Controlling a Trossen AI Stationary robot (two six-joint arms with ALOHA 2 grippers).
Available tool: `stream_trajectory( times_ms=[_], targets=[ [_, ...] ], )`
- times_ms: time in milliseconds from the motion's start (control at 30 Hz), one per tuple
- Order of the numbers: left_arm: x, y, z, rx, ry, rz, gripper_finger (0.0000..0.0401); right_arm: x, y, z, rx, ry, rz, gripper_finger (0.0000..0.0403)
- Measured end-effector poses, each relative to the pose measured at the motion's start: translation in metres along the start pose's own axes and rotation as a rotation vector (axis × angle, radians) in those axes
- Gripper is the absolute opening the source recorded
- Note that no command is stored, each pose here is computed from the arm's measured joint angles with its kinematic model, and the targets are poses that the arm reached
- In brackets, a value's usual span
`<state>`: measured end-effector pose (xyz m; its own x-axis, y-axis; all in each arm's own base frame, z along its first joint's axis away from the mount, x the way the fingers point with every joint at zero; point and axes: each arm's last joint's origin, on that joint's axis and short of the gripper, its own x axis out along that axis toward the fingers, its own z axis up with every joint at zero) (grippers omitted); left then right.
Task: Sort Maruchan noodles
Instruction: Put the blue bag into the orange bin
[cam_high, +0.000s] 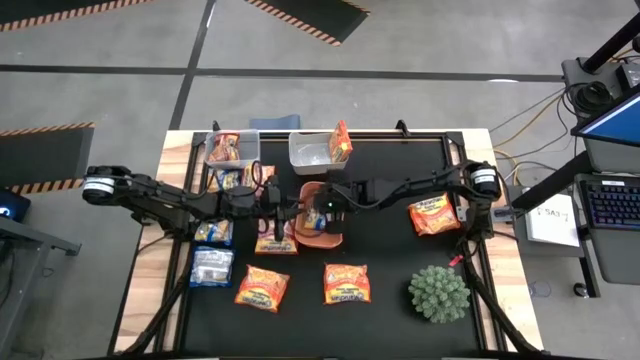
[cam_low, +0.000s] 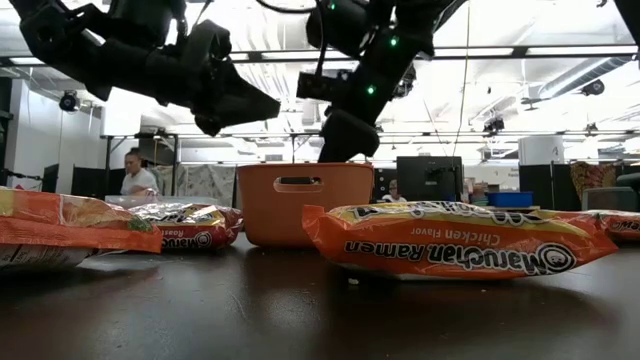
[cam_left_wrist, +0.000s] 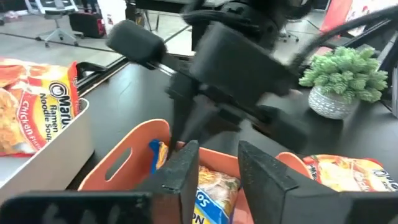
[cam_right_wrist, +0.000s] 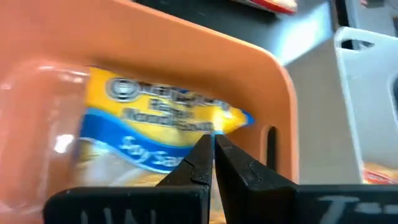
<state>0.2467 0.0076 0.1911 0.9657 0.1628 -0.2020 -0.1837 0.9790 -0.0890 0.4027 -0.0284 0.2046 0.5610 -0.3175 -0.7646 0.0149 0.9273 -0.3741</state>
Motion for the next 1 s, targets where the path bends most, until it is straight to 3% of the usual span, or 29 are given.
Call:
stream_trajectory(
  times_ms=[267, 467, 667, 833, 1000],
  targets=[
    [0.000, 0.000, -0.001, 0.001, 0.009, -0.002, 0.0160, -0.003, -0.004, 0.001, 0.128, -0.028, 0.092, 0.0009],
    [-0.001, -0.001, -0.015, -0.001, 0.146, 0.005, 0.0175, -0.019, -0.023, 0.002, 0.270, -0.080, 0.213, 0.0024],
    [0.007, -0.001, -0.033, -0.004, 0.221, -0.009, 0.0161, -0.019, -0.031, 0.000, 0.342, -0.069, 0.214, 0.0108],
    [0.017, -0.003, -0.043, -0.025, 0.226, -0.049, 0.0152, -0.008, -0.027, -0.002, 0.329, -0.051, 0.216, 0.0195],
    [0.022, -0.004, -0.047, -0.042, 0.210, -0.070, 0.0150, 0.008, -0.023, -0.008, 0.317, -0.007, 0.220, 0.0248]
  ],
)
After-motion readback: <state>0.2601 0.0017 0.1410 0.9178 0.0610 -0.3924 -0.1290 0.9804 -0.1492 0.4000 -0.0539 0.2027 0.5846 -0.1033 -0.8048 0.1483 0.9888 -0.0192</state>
